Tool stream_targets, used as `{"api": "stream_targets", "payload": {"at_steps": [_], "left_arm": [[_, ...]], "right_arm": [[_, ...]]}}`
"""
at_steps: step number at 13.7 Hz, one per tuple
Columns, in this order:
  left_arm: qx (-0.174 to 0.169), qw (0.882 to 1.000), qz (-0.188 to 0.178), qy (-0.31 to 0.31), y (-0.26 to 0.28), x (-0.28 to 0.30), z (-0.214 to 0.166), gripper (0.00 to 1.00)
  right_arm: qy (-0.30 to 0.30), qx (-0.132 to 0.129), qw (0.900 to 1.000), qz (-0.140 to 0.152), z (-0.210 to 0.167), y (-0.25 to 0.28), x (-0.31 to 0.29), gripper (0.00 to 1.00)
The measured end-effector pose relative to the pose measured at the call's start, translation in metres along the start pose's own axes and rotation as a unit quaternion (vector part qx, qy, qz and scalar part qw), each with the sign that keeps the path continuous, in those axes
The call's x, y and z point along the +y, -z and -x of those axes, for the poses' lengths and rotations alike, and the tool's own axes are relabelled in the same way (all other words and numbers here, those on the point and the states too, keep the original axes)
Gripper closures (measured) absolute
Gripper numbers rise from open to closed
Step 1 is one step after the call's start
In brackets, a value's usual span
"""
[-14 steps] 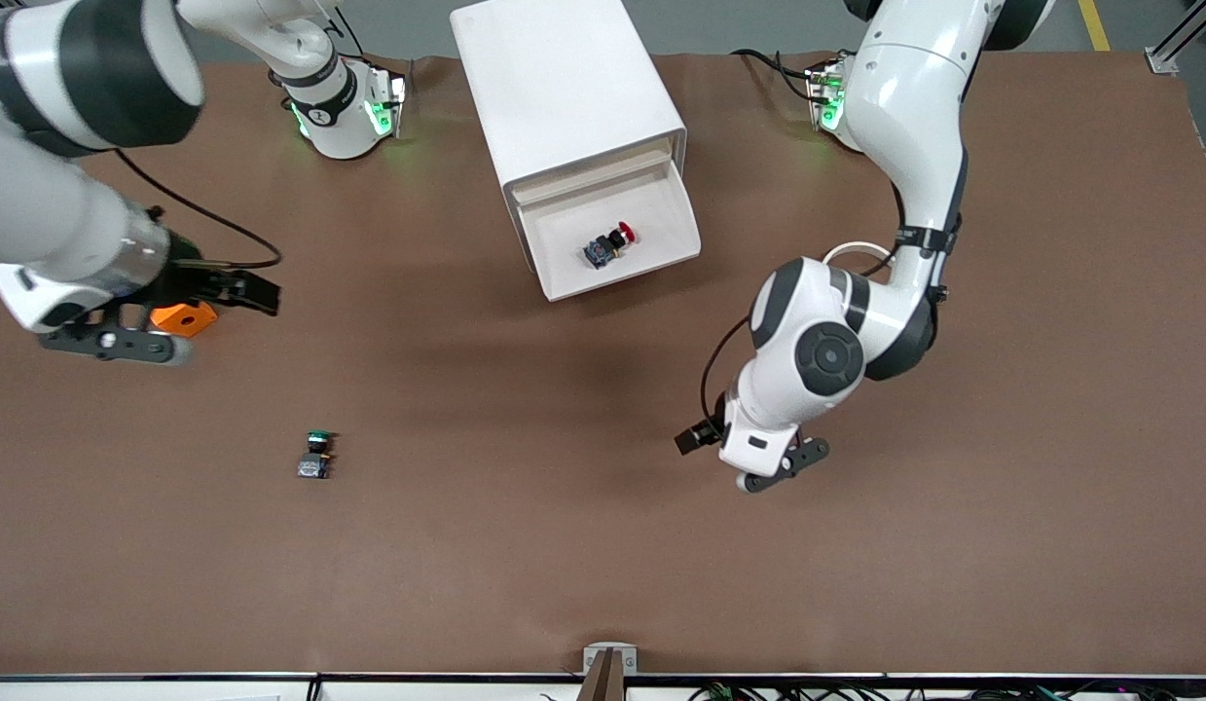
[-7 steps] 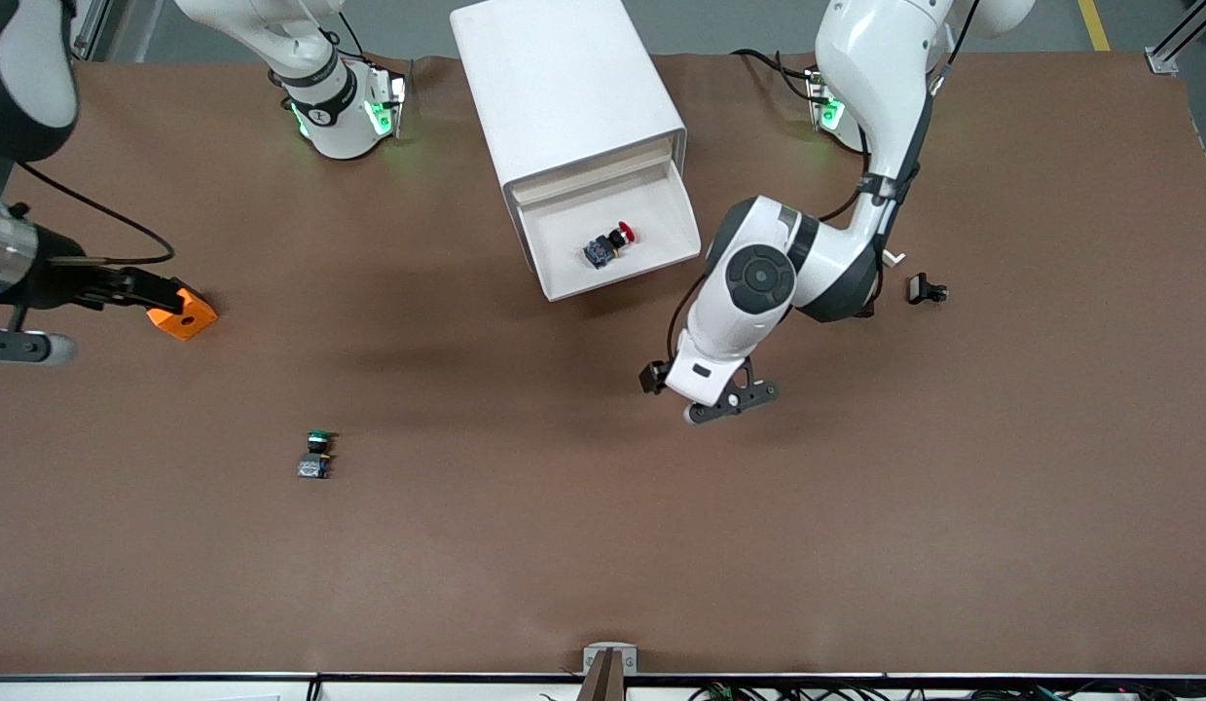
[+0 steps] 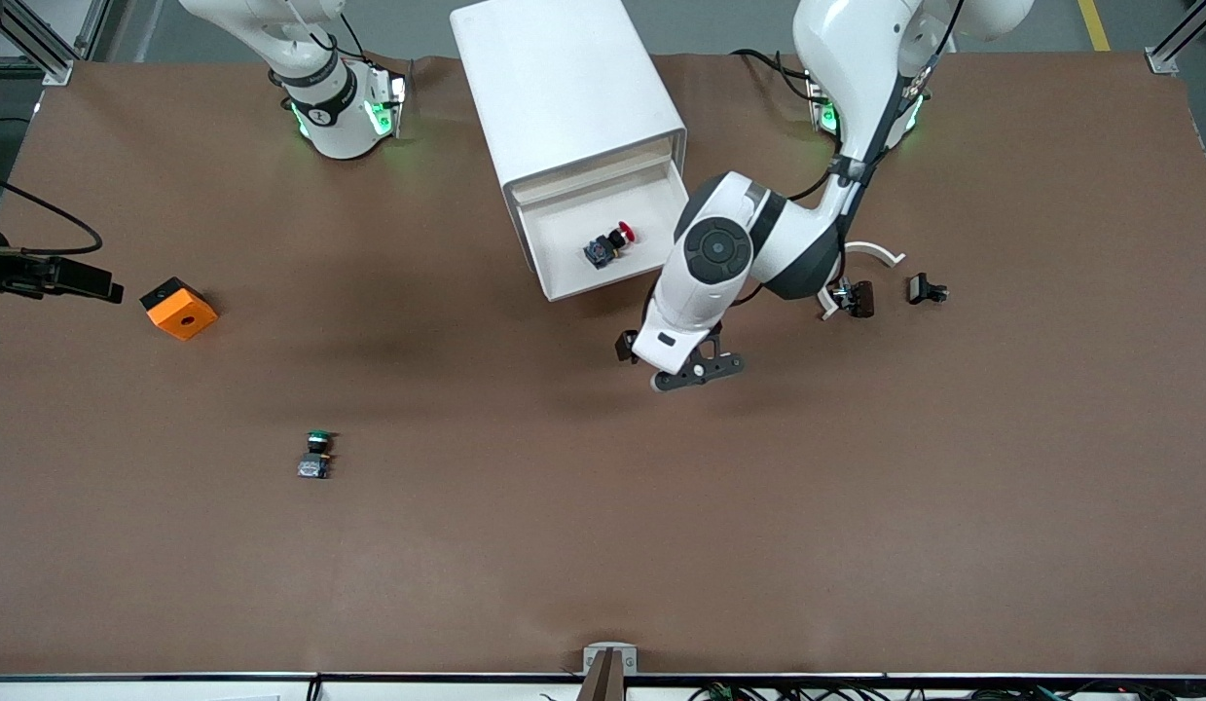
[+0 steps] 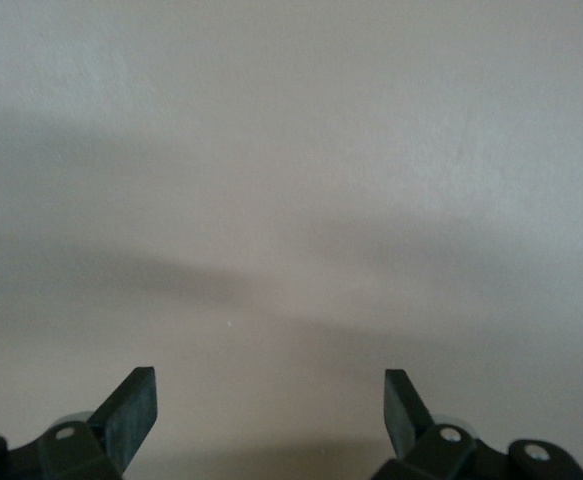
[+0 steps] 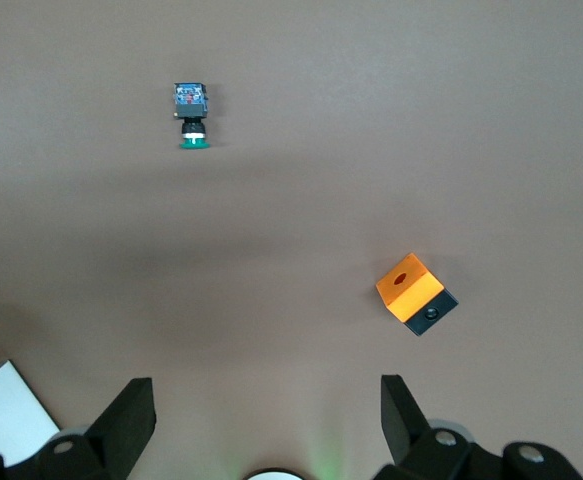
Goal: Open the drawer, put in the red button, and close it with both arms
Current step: 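Move the left gripper to the drawer front while the right gripper retracts, then push the drawer closed with the left gripper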
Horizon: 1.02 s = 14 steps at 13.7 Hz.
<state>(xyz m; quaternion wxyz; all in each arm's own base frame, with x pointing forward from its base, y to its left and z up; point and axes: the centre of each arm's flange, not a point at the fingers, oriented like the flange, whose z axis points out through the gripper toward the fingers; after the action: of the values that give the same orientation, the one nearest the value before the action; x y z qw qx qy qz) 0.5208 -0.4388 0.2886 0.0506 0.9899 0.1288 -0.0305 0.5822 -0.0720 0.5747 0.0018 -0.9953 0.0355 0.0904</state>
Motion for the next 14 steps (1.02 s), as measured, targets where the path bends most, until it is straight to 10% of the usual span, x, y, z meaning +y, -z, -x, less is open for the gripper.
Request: {"api": "stream_targets", "payload": {"at_steps": [5,8,14], "left_arm": [[-0.03,0.999,-0.026,-0.018,0.003,0.016,0.044,0.0],[-0.054,0.997,-0.039,-0.033,0.008,0.022,0.068,0.0],[-0.084,0.993,-0.058,-0.051,-0.009,0.03,0.108,0.0]], "right_arm": [[-0.007,0.01,1.0,-0.001,0.007,0.023,0.008,0.0],[-0.007,-0.028,1.0,-0.003,0.017,0.019,0.008,0.0],[-0.005,0.017,1.0,-0.004,0.05,0.061,0.006,0.0]]}}
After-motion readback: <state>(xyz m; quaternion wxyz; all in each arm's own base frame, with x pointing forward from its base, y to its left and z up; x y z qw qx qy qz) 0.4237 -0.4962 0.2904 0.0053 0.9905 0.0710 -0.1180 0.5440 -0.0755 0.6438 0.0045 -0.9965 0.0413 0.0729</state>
